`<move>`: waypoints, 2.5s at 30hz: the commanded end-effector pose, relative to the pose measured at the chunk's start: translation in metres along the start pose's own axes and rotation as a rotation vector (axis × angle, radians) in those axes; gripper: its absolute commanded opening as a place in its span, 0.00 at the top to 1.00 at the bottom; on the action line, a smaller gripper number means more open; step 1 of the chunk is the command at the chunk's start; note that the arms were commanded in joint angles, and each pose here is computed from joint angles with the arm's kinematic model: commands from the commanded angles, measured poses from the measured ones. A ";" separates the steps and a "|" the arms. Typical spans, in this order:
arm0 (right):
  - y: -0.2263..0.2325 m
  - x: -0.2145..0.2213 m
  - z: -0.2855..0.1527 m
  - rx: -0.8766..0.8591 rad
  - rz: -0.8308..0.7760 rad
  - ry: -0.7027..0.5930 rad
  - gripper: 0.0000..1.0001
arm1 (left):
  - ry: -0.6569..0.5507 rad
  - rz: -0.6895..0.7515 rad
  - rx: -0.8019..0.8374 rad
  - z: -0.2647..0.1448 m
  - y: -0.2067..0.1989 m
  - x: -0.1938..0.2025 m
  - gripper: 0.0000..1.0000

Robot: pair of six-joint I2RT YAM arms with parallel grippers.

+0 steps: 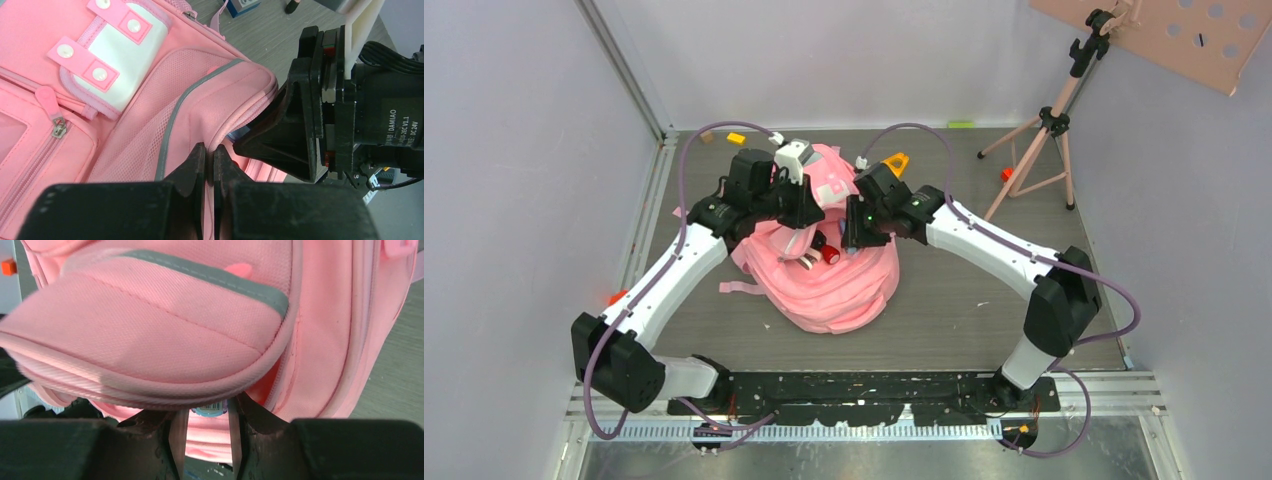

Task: Pack the student bag
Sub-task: Place the stationery in the student bag, then zip the student bag at the center of the board.

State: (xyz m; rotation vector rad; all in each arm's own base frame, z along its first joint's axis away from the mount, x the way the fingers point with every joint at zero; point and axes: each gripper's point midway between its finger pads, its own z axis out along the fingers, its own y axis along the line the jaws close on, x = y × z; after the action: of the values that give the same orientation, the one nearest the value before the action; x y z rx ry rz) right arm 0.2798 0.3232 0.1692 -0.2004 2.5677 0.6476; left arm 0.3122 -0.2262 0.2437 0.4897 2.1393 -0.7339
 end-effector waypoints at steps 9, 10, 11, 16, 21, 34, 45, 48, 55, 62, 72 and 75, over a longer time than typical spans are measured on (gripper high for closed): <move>0.007 -0.047 0.010 0.086 -0.053 -0.245 0.92 | -0.169 0.049 0.040 -0.009 -0.012 -0.044 1.00; 0.007 -0.045 0.010 0.092 -0.061 -0.245 0.90 | -0.169 0.049 0.040 -0.009 -0.012 -0.044 1.00; 0.005 -0.046 0.009 0.102 -0.064 -0.250 0.86 | -0.169 0.050 0.039 -0.009 -0.012 -0.044 1.00; -0.002 -0.045 0.004 0.135 -0.076 -0.265 0.68 | -0.168 0.050 0.038 -0.009 -0.012 -0.044 1.00; -0.001 -0.047 -0.004 0.119 -0.094 -0.285 0.57 | -0.167 0.049 0.038 -0.009 -0.012 -0.044 1.00; 0.005 -0.052 -0.048 0.074 -0.112 -0.338 0.46 | -0.156 0.047 0.036 -0.005 -0.010 -0.041 1.00; -0.024 -0.036 -0.046 0.167 -0.094 -0.300 0.49 | -0.140 0.049 0.075 -0.002 -0.016 -0.039 1.00; -0.020 -0.037 -0.039 0.160 -0.096 -0.285 0.50 | -0.127 0.045 0.082 0.001 -0.016 -0.037 1.00; -0.031 -0.038 -0.014 0.213 -0.106 -0.274 0.73 | -0.111 0.056 0.102 0.005 -0.023 -0.033 1.00; -0.048 -0.041 0.006 0.243 -0.075 -0.251 0.80 | -0.086 0.085 0.128 0.012 -0.034 -0.026 1.00; -0.096 -0.069 -0.003 0.330 -0.030 -0.318 1.00 | -0.046 0.137 0.189 0.025 -0.068 -0.011 1.00; -0.104 -0.081 -0.004 0.301 -0.015 -0.337 1.00 | -0.035 0.133 0.150 0.029 -0.063 -0.004 1.00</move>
State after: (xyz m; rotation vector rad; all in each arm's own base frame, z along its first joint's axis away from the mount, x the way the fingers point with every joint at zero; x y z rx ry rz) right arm 0.3416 0.2498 0.1496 -0.0856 2.4057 0.2348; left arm 0.2931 -0.2740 0.2225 0.6503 2.1499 -0.7842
